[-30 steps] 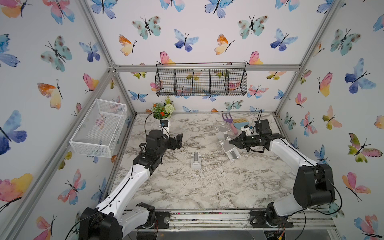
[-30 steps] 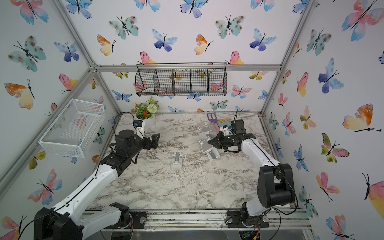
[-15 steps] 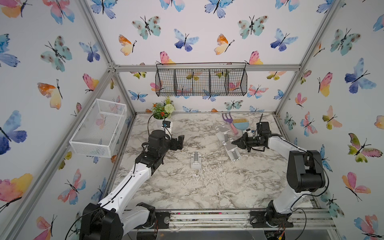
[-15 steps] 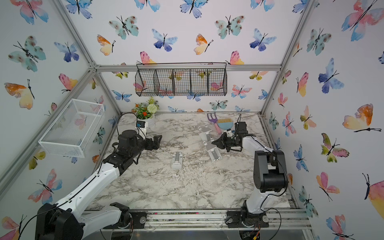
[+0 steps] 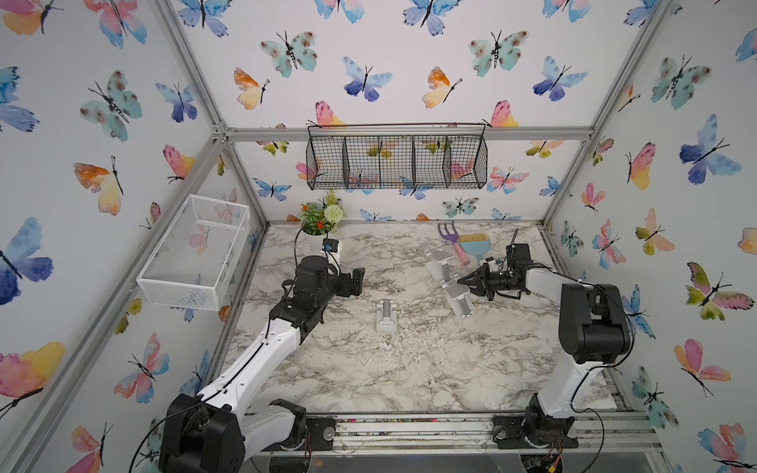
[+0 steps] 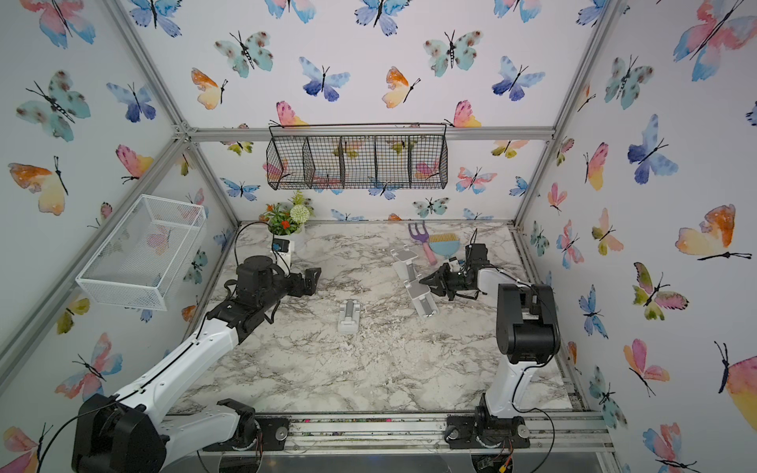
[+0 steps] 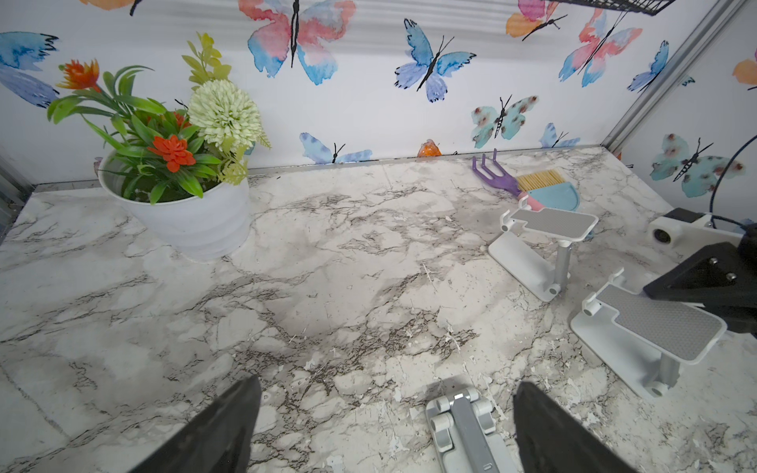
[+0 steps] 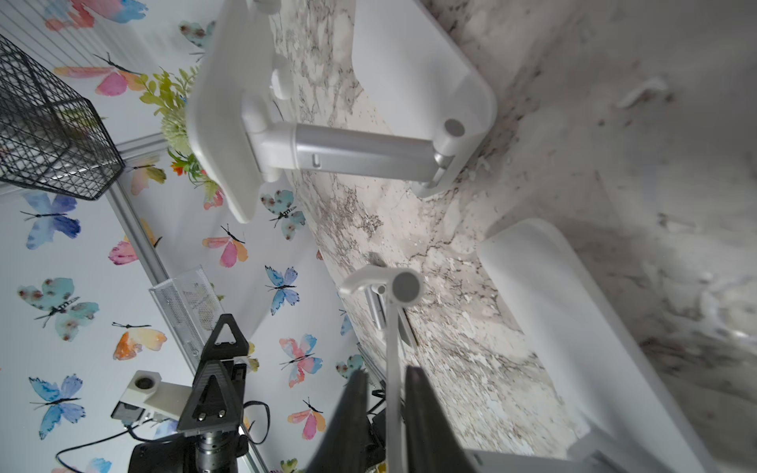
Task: Open the phone stand
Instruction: Place the phone stand at the center of the board.
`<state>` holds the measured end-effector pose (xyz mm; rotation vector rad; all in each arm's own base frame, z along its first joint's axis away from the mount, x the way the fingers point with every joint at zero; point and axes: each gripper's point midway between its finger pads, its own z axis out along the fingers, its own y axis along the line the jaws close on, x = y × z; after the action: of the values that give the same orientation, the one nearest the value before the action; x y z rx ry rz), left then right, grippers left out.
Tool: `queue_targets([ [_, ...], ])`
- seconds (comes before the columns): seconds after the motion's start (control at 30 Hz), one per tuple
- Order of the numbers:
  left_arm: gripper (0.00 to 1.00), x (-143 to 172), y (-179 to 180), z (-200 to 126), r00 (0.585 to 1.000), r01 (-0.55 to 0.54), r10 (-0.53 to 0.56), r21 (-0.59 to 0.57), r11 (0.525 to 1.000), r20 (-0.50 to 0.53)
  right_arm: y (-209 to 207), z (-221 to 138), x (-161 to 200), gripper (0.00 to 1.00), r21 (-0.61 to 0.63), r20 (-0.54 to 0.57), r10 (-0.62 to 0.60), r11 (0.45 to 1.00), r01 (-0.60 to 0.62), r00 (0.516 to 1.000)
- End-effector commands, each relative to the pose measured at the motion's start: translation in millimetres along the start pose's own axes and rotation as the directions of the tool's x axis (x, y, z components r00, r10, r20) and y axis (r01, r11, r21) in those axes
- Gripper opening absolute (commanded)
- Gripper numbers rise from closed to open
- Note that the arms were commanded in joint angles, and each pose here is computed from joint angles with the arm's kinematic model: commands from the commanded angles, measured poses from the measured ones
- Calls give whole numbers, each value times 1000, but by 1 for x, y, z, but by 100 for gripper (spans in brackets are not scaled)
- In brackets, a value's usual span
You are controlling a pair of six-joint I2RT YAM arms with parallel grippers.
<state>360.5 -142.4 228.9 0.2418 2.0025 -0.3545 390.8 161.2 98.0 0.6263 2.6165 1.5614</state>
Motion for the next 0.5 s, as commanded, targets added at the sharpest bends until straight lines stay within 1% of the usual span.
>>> queue_targets([
  [0.0, 98, 1, -5, 2, 1000, -2, 2, 23, 1000, 3, 9, -4, -6, 42, -17, -3, -62, 998, 61, 998],
  [0.07, 98, 1, -5, 3, 1000, -1, 1, 25, 1000, 3, 12, -8, -10, 57, -5, 16, -78, 997, 78, 997],
  [0.1, 98, 2, -5, 4, 1000, -1, 1, 26, 1000, 0, 14, -10, -13, 62, 2, 28, -88, 996, 88, 996],
  [0.17, 98, 1, -6, 4, 1000, 0, 0, 29, 1000, 2, 20, -18, -19, 74, 28, 68, -116, 993, 115, 991],
  [0.23, 98, 1, -7, 4, 1000, -2, 2, 30, 1000, 2, 24, -25, -24, 91, 81, 98, -147, 987, 140, 984],
  [0.27, 98, 1, -7, 4, 1000, -3, 3, 31, 1000, 2, 24, -28, -27, 97, 112, 111, -162, 982, 150, 980],
  [0.3, 98, 0, -7, 4, 1000, -5, 5, 32, 999, 5, 24, -33, -29, 98, 150, 123, -178, 976, 159, 976],
  [0.47, 98, -1, -10, 2, 1000, -4, 4, 42, 999, 4, 26, -55, -37, 98, 299, 174, -248, 936, 189, 953],
])
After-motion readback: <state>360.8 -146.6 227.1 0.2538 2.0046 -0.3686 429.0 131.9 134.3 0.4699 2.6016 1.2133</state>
